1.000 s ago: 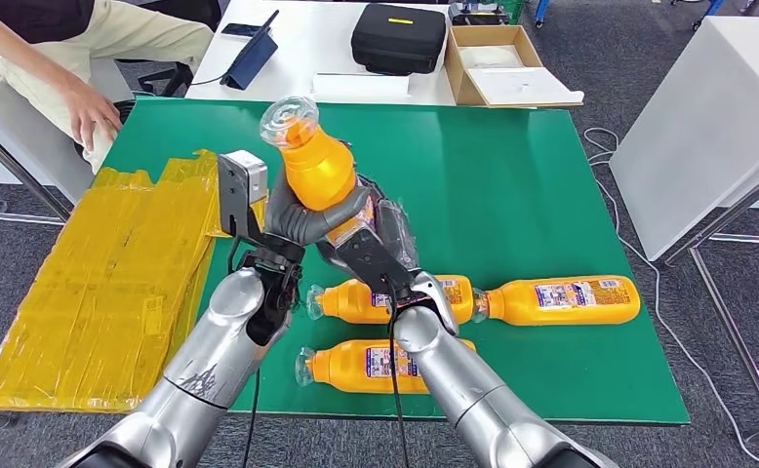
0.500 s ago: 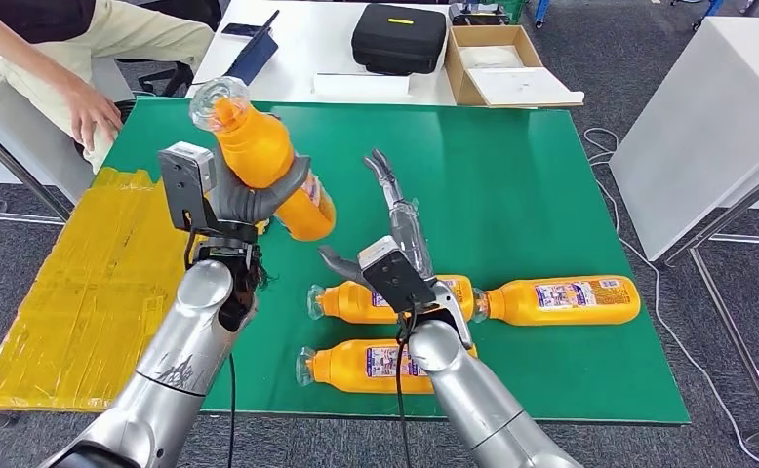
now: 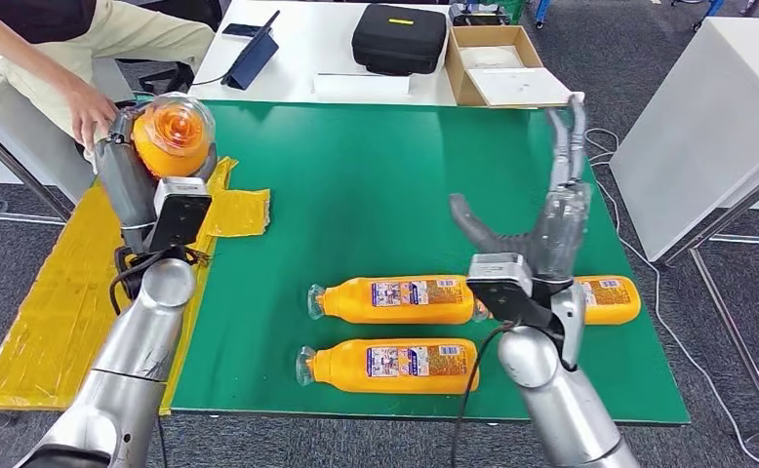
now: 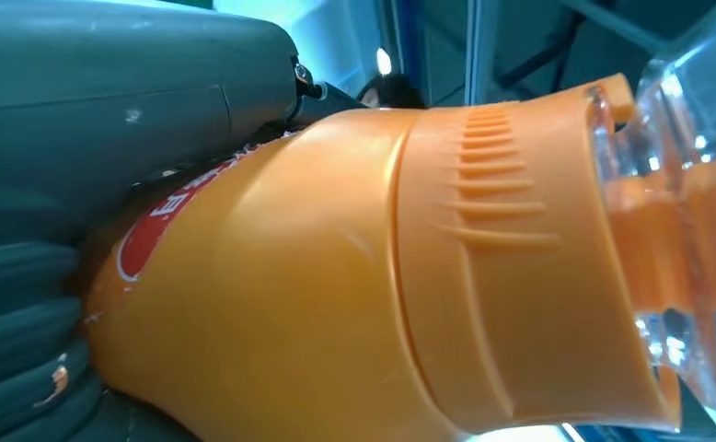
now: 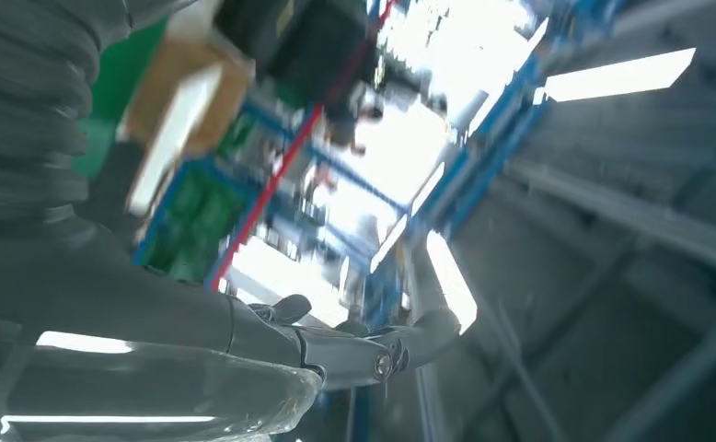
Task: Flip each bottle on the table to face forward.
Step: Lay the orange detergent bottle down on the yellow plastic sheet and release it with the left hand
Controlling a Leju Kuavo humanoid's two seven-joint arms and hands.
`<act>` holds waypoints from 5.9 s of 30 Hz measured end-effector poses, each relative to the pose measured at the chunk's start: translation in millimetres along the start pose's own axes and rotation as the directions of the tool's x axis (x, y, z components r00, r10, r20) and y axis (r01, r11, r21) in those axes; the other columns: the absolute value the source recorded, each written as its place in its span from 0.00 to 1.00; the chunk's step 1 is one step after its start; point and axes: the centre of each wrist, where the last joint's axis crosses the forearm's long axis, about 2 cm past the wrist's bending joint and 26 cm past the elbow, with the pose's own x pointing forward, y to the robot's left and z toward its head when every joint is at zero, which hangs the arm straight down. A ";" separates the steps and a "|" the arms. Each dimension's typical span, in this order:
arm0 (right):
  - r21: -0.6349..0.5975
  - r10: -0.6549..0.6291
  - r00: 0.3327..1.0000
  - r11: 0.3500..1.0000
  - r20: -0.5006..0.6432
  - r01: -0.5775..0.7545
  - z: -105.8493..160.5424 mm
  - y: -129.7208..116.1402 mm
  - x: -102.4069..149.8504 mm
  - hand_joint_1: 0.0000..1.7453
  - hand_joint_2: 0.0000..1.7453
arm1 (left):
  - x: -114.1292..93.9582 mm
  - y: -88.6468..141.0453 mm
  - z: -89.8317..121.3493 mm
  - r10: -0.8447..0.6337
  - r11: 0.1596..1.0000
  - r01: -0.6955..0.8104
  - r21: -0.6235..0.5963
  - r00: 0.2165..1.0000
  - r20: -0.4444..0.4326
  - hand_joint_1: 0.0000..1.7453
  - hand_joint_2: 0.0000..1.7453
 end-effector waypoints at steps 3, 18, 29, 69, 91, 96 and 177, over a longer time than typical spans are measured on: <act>-0.055 0.059 0.998 0.997 -0.017 -0.060 5.4 -22.3 -12.0 0.00 1.00 | -16.7 9.4 3.2 -0.137 0.989 0.140 -0.038 0.988 0.070 1.00 1.00; -0.021 0.330 0.935 0.942 -0.130 -0.336 25.5 -106.1 -65.2 0.00 1.00 | -97.5 61.7 16.3 -0.496 0.814 0.532 -0.234 0.845 0.200 1.00 1.00; -0.007 0.354 0.924 0.934 -0.142 -0.358 23.1 -117.8 -70.9 0.00 1.00 | -108.5 68.5 15.1 -0.561 0.741 0.610 -0.281 0.792 0.240 1.00 1.00; 0.060 0.353 0.925 0.936 -0.139 -0.348 15.6 -140.1 -83.3 0.00 1.00 | -145.5 52.2 72.0 -0.593 0.217 0.781 -0.586 0.582 0.556 1.00 1.00; 0.087 0.329 0.933 0.944 -0.147 -0.319 13.7 -133.5 -89.7 0.00 1.00 | -160.3 70.0 80.3 -0.631 0.244 0.689 -0.682 0.647 0.428 0.98 1.00; 0.092 0.325 0.934 0.945 -0.145 -0.315 12.7 -130.6 -90.2 0.00 1.00 | -161.9 72.6 82.8 -0.640 0.258 0.676 -0.691 0.655 0.402 0.00 1.00; 0.856 0.683 0.723 0.309 0.103 -0.414 -11.3 -151.5 -147.6 0.00 1.00 | -35.9 24.3 -7.5 0.478 0.847 -0.512 -0.143 0.852 -0.213 0.00 1.00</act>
